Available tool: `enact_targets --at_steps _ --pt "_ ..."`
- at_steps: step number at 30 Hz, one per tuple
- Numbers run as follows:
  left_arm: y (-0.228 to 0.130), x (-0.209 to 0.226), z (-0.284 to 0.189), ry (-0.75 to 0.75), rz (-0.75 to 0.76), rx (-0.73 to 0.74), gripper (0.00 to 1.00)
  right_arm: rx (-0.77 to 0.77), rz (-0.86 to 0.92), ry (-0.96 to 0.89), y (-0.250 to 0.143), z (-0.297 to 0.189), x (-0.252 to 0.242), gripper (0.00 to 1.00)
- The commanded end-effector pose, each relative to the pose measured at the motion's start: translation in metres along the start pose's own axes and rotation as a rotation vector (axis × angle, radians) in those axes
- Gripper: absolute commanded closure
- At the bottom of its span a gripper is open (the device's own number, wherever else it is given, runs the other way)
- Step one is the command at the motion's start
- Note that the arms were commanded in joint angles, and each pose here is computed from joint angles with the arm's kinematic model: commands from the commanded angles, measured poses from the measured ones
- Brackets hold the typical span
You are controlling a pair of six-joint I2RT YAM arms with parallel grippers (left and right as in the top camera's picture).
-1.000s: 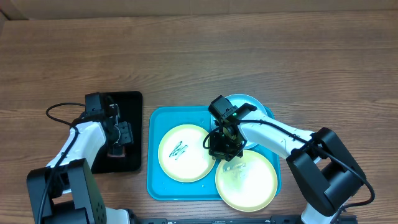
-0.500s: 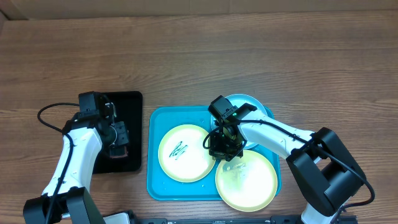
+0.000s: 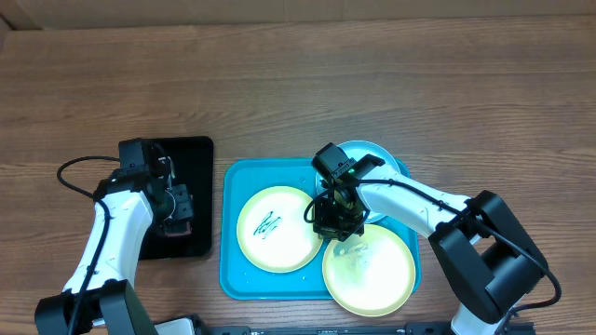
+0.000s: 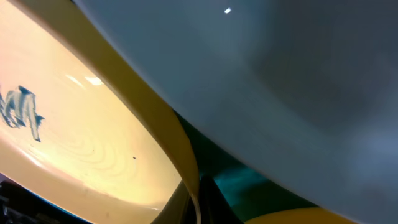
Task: Clean dirty plates on tray and stack at the side
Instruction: 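Lower the left gripper into the black tray and grasp the sponge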
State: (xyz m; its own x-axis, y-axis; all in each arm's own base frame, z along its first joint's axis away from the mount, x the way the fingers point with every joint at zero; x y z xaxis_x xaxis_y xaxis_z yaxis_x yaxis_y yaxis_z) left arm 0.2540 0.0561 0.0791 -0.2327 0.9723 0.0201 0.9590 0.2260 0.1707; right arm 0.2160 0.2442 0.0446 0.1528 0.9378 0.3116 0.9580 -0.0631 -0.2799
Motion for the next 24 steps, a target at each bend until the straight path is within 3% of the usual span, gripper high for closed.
enact_targets --at_steps 1,24 --pt "0.0056 0.0059 -0.0054 0.035 -0.022 -0.025 0.59 0.003 -0.014 -0.010 -0.0012 0.0026 -0.0014 0.94" --pt "0.0066 0.0103 0.0023 0.066 -0.050 -0.052 0.52 0.005 -0.019 -0.012 -0.0016 0.0026 -0.0019 0.94"
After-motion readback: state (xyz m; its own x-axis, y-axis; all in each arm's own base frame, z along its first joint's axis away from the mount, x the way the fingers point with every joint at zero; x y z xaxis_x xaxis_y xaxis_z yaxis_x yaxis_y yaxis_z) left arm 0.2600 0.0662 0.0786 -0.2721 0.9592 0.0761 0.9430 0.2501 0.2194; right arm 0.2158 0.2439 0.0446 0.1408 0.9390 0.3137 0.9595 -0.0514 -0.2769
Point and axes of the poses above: each gripper's point midway between its finger pads, its own z axis out along the fingers, its own x axis along the line the jaws close on, y = z × x, the point moved 4 cm from there along -z, back along the fingers, and after that the axes turned 3 degrees about z, right-handed, at the moved point
